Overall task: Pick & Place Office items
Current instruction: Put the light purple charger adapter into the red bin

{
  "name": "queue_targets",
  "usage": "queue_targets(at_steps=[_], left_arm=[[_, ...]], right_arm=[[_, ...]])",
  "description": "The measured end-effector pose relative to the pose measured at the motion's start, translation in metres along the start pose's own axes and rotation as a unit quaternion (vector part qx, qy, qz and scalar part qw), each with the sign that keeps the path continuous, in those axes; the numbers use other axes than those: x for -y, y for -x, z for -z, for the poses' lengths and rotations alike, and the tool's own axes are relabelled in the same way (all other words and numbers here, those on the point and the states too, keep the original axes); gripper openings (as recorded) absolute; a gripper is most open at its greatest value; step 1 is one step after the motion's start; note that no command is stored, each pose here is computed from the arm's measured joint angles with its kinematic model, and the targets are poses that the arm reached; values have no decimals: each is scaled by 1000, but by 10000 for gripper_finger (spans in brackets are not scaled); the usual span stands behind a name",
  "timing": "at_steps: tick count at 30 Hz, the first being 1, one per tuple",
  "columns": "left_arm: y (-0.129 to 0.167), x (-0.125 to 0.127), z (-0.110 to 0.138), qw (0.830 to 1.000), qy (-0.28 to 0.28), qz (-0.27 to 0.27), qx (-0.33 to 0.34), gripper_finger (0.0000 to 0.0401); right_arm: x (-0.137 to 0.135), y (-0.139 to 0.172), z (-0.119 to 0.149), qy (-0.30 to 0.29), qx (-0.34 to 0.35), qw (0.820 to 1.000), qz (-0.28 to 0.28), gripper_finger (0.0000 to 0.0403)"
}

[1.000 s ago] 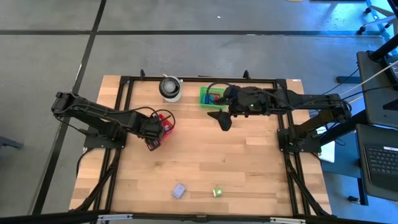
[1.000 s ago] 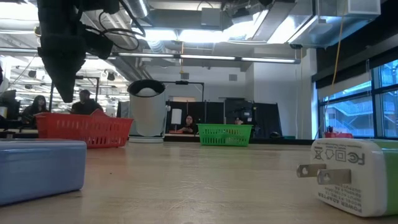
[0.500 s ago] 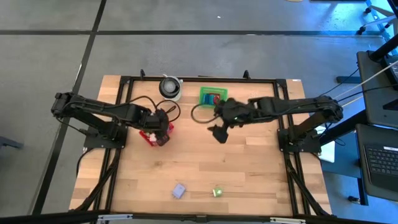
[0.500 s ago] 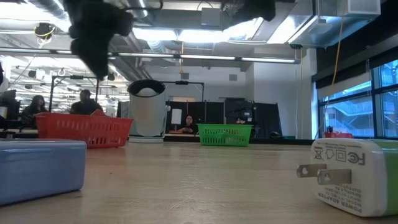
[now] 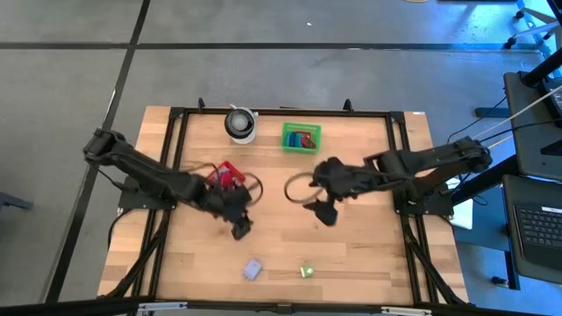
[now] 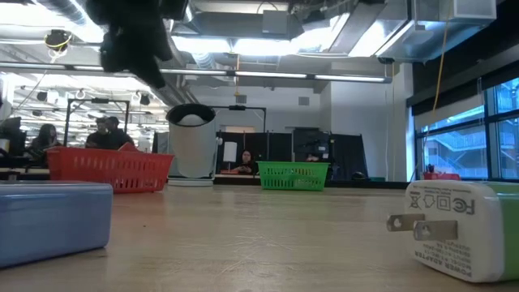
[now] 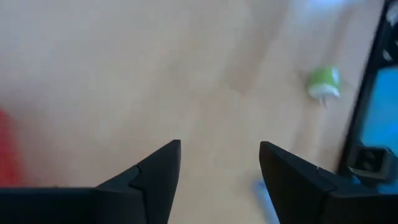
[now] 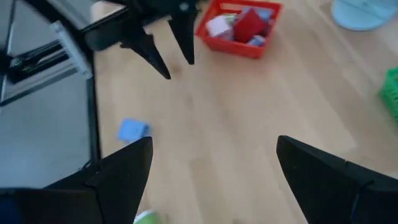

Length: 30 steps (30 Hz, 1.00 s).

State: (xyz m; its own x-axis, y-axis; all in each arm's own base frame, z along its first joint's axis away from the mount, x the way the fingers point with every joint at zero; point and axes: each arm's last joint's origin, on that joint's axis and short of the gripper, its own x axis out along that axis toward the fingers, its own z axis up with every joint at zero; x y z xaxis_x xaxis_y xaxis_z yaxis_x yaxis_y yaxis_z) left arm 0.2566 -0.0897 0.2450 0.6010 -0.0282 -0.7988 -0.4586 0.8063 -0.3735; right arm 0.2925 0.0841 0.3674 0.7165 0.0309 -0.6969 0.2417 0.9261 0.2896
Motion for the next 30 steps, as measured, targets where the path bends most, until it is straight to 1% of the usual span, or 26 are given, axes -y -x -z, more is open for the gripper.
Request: queue_targets(at_steps=[3, 5, 7, 8, 10, 15, 17, 21, 24, 25, 27, 30], left_arm=[[-19, 19, 15, 998, 9, 41, -38, 227], [-30, 32, 26, 995, 2, 79, -61, 235], [-39, 47, 33, 990, 10, 111, -82, 241], [-42, 54, 35, 988, 18, 122, -88, 244], [-47, 65, 39, 987, 32, 124, -100, 246], [-65, 83, 53, 985, 67, 86, -130, 246], [-72, 89, 59, 985, 80, 62, -142, 245], [-84, 93, 64, 981, 103, -9, -166, 244], [-88, 92, 65, 973, 121, -73, -182, 244], [-89, 92, 65, 971, 130, -85, -184, 244], [-93, 93, 64, 967, 145, -99, -184, 244], [-96, 103, 62, 968, 156, -84, -178, 244]], right_arm=[[-14, 8, 10, 19, -3, 1000, -17, 345], [-23, 12, 17, 27, -6, 999, -30, 345], [-31, 15, 23, 34, -12, 999, -40, 345], [-34, 16, 26, 39, -15, 998, -44, 345], [-40, 18, 30, 47, -16, 997, -52, 345], [-49, 22, 39, 64, -2, 997, -42, 345], [-51, 23, 41, 68, 0, 997, -41, 345], [-54, 25, 44, 73, 2, 996, -42, 345], [-55, 25, 44, 69, 2, 997, -42, 345], [-55, 25, 44, 67, 2, 997, -42, 345], [-55, 25, 44, 63, 2, 997, -42, 345], [-55, 25, 44, 62, 2, 997, -42, 345]])
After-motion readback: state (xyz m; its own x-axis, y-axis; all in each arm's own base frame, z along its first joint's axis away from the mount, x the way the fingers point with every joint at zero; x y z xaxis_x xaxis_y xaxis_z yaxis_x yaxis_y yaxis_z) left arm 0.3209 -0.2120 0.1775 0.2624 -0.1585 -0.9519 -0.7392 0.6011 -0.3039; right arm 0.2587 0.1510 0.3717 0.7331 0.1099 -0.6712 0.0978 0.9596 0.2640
